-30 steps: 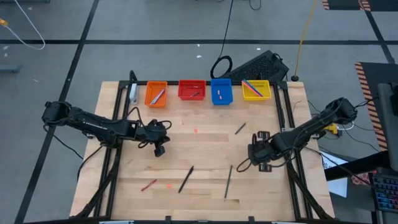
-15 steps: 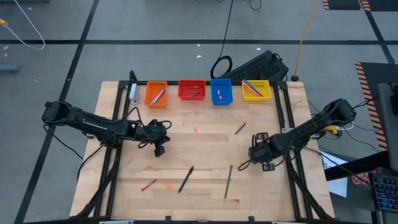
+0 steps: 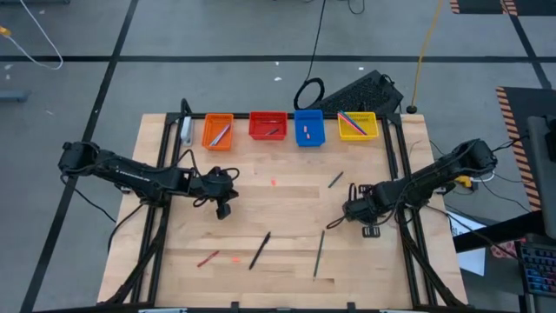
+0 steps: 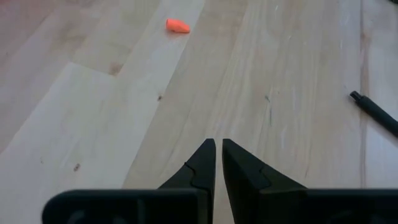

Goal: Sort crayons/erasers/pens/pencils in bins
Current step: Put the top black pen into the orange basket

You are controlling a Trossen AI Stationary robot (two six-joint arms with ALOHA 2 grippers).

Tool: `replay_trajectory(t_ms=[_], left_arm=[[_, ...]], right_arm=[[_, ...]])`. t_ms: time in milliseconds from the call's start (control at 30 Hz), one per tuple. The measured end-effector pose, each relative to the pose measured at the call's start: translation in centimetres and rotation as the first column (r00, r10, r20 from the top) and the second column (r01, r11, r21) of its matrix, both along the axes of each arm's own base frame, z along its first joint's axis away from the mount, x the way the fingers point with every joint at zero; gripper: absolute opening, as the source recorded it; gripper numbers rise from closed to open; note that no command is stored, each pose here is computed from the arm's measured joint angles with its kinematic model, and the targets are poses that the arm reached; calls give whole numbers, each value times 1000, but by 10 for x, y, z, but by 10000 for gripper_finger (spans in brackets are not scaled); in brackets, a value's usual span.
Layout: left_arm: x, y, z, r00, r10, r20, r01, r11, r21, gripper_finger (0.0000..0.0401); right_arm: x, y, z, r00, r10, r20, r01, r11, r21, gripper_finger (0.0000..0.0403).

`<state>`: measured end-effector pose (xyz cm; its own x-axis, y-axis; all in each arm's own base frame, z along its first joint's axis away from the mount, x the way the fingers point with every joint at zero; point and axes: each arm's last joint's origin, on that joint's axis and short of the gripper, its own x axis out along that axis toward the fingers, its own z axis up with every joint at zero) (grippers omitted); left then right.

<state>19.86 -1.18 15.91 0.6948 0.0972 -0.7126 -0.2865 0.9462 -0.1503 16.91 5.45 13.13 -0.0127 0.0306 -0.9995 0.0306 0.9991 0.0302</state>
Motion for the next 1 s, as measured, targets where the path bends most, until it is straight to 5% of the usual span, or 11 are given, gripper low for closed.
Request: replay_trajectory(t_ms=[233, 433, 600, 767, 1000], left_arm=[[1, -1, 1, 1000, -10, 21, 10, 1000, -30, 31], [8, -3, 8, 991, -55, 119, 65, 995, -80, 31], [14, -5, 17, 972, -59, 226, 86, 990, -111, 31], [20, -5, 28, 934, -65, 351, 106, 989, -99, 31], [27, -6, 47, 836, -125, 534, 148, 989, 0, 67]], right_arm=[[2, -5, 5, 990, -128, 54, 127, 991, 33, 34], [20, -4, 16, 947, -184, 264, 151, 978, 141, 37], [37, -6, 29, 859, -230, 457, 137, 964, 228, 34], [60, -12, 46, 697, -253, 671, 80, 957, 277, 38], [84, -24, 65, 302, -183, 935, -43, 978, 206, 36]])
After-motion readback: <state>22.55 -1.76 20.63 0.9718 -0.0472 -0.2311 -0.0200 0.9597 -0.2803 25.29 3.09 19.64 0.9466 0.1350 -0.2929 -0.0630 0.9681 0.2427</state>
